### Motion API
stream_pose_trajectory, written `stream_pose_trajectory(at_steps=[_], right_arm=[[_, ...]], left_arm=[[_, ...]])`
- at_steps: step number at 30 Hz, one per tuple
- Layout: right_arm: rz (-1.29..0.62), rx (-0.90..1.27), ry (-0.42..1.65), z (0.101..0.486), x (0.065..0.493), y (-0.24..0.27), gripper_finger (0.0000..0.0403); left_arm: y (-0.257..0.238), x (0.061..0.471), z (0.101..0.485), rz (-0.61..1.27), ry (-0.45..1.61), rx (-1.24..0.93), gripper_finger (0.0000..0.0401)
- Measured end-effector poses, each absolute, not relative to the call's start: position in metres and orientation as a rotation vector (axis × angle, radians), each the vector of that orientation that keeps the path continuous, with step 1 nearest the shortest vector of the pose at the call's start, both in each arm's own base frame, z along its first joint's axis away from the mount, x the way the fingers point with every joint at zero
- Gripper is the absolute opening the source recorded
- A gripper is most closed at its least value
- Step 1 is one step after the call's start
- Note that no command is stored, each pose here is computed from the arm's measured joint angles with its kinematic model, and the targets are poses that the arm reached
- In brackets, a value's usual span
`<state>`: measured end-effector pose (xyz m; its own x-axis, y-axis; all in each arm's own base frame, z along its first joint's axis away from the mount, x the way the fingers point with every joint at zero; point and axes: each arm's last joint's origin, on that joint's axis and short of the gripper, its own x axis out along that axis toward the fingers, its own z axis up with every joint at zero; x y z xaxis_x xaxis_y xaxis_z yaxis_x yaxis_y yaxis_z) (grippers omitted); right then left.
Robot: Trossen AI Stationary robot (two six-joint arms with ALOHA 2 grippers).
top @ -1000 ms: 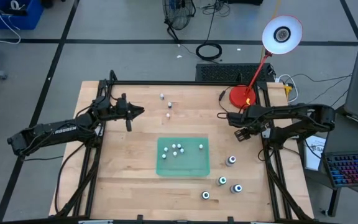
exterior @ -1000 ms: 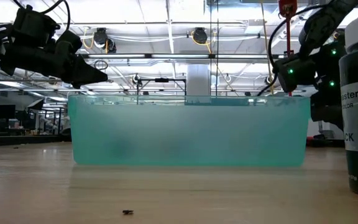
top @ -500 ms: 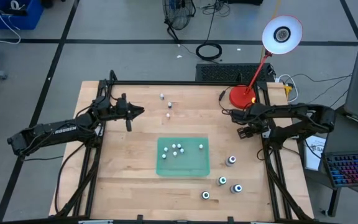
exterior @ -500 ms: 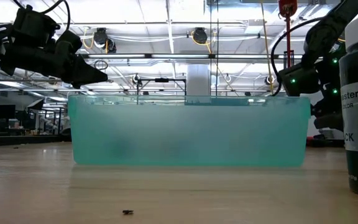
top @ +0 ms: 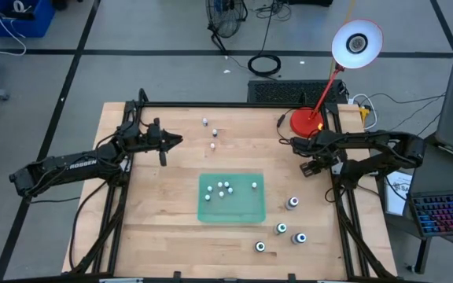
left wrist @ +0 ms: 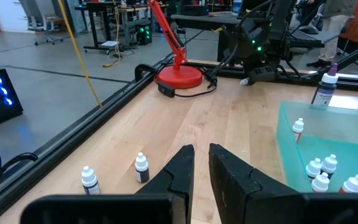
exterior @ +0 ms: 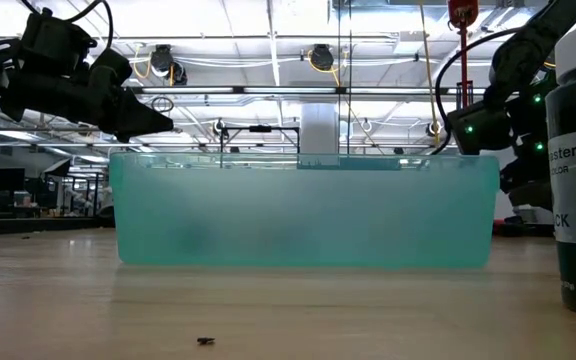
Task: Pick & Place food coloring
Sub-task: Put the small red food coloring bottle into the blue bin
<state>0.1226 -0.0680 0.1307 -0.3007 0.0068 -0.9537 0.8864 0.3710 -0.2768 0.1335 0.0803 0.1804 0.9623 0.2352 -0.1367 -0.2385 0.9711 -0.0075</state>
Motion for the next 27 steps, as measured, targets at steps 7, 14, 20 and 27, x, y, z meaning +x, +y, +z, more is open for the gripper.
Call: stream_pose_trajectory(at_steps=[7, 14, 20, 27], right_arm=[[-1.032, 0.77, 1.632, 0.1302, 0.1243, -0.0688, 0.0166], [-0.993, 0.785, 1.636, 0.1299, 0.1252, -0.0684, 0.0139], [-0.977, 0.806, 1.629, 0.1296, 0.1262, -0.0682, 0.0077], [-0.971, 0.793, 1.631, 0.1296, 0.1265, -0.0679, 0.0035]], left_arm=[[0.0803, 0.1335, 0.1804, 0.24, 0.136, -0.023, 0.0051], [0.0803, 0.1335, 0.1804, 0.24, 0.136, -0.023, 0.0051], [0.0803, 0.1335, 0.1804, 0.24, 0.136, -0.023, 0.0051], [0.0802, 0.1335, 0.1804, 0.24, 0.136, -0.023, 0.0051]])
